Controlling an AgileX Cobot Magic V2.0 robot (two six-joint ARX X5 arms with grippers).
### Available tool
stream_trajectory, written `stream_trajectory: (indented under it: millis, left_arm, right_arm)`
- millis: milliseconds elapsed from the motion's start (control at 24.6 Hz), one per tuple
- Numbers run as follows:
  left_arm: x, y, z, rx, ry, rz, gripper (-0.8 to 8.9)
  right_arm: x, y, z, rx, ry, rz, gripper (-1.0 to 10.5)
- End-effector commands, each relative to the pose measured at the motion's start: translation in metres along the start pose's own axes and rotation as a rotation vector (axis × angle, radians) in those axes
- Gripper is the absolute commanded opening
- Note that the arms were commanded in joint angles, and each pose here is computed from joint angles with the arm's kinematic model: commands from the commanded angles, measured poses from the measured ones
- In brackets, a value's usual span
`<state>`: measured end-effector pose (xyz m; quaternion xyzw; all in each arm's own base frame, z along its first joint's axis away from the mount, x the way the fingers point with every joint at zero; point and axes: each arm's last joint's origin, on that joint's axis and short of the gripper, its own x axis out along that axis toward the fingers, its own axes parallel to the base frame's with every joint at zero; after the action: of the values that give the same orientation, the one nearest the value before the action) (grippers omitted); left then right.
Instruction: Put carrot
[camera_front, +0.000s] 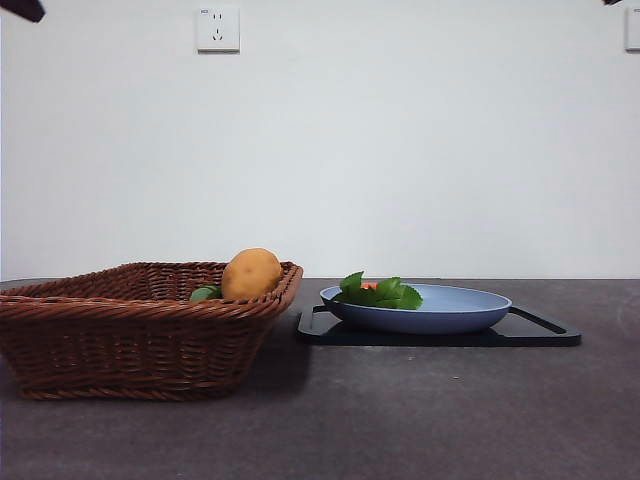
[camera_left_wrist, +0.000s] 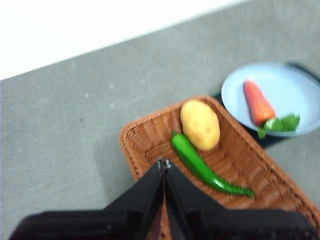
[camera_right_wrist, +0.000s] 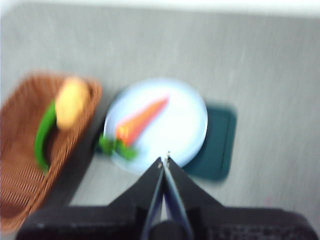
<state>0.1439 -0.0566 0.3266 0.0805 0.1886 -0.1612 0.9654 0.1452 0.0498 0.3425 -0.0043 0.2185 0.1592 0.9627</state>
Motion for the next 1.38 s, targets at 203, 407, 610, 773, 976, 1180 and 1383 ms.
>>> stream_trajectory:
  millis: [203, 407, 610, 773, 976, 1180, 1383]
  left_arm:
    - [-0.016, -0.005, -0.036, -0.101, -0.153, -0.096, 0.08]
    - [-0.016, -0.005, -0.036, -0.101, -0.152, -0.099, 0.08]
    - [-0.014, -0.005, -0.036, -0.101, -0.147, -0.099, 0.08]
    - [-0.014, -0.005, -0.036, -0.101, -0.147, -0.099, 0.08]
    - [-0.03, -0.003, -0.042, -0.071, -0.167, -0.077, 0.08]
    - [-0.056, 0.008, -0.061, -0.029, -0.261, 0.094, 0.08]
    - [-0.049, 0.019, -0.095, -0.071, -0.322, 0.294, 0.08]
  right_arm:
    - [-0.015, -0.003, -0.04, -0.017, -0.292, -0.024, 0.0]
    - [-0.015, -0.003, -0.04, -0.017, -0.292, -0.024, 0.0]
    - [-0.014, -0.003, -0.04, -0.017, -0.292, -0.024, 0.0]
    - [-0.014, -0.003, -0.04, -0.017, -0.292, -0.024, 0.0]
    - [-0.014, -0.003, -0.04, -0.017, -0.291, -0.024, 0.0]
    - [-0.014, -0.003, -0.04, -0.017, -0.292, -0.024, 0.0]
    - [-0.014, -0.003, -0.04, -0.017, -0.292, -0.024, 0.0]
